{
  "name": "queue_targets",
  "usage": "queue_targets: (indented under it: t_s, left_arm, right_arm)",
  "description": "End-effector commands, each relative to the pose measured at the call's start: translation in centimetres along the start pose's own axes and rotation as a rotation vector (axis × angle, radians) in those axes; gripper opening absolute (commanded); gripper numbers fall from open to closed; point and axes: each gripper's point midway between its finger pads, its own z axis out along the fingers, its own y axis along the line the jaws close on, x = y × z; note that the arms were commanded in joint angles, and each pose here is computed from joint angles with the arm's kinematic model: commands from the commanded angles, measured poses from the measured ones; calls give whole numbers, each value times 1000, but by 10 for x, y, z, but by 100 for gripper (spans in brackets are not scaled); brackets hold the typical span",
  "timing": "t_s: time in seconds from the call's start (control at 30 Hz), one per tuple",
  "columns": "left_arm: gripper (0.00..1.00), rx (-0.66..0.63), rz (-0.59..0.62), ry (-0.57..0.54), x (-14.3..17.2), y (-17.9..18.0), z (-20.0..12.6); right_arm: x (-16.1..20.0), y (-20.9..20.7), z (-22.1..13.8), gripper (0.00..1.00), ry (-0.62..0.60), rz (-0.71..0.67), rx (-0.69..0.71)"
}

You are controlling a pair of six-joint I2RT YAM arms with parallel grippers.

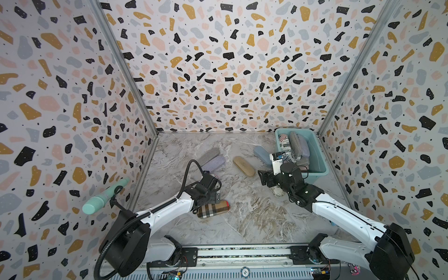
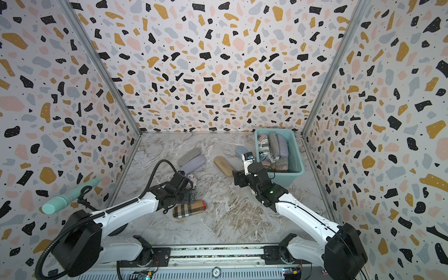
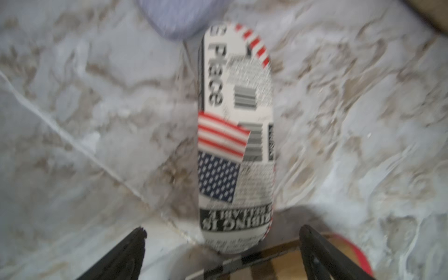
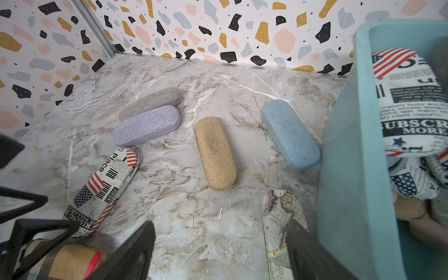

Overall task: Put the glasses cases into the storage boxes
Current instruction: Adjust the glasses case at the center of the board.

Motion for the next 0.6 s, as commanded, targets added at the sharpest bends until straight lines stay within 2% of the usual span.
queue_targets:
  t_s: [0.0, 0.17, 0.3, 0.57]
  left_arm:
    - [99, 83, -44, 5, 3, -17, -9]
    - [100, 9, -100, 3, 14, -2, -3]
    - [99, 47, -125, 48, 37, -3, 4]
    - [100, 153, -206, -2, 44, -17, -11]
  right_arm:
    - [-16, 7, -7, 86, -35, -4, -23]
    - [-21, 10, -17, 87, -51, -1, -44]
    - [-18, 10, -21, 87, -44, -1, -47]
    - [-25, 14, -23, 87, -57, -1, -65]
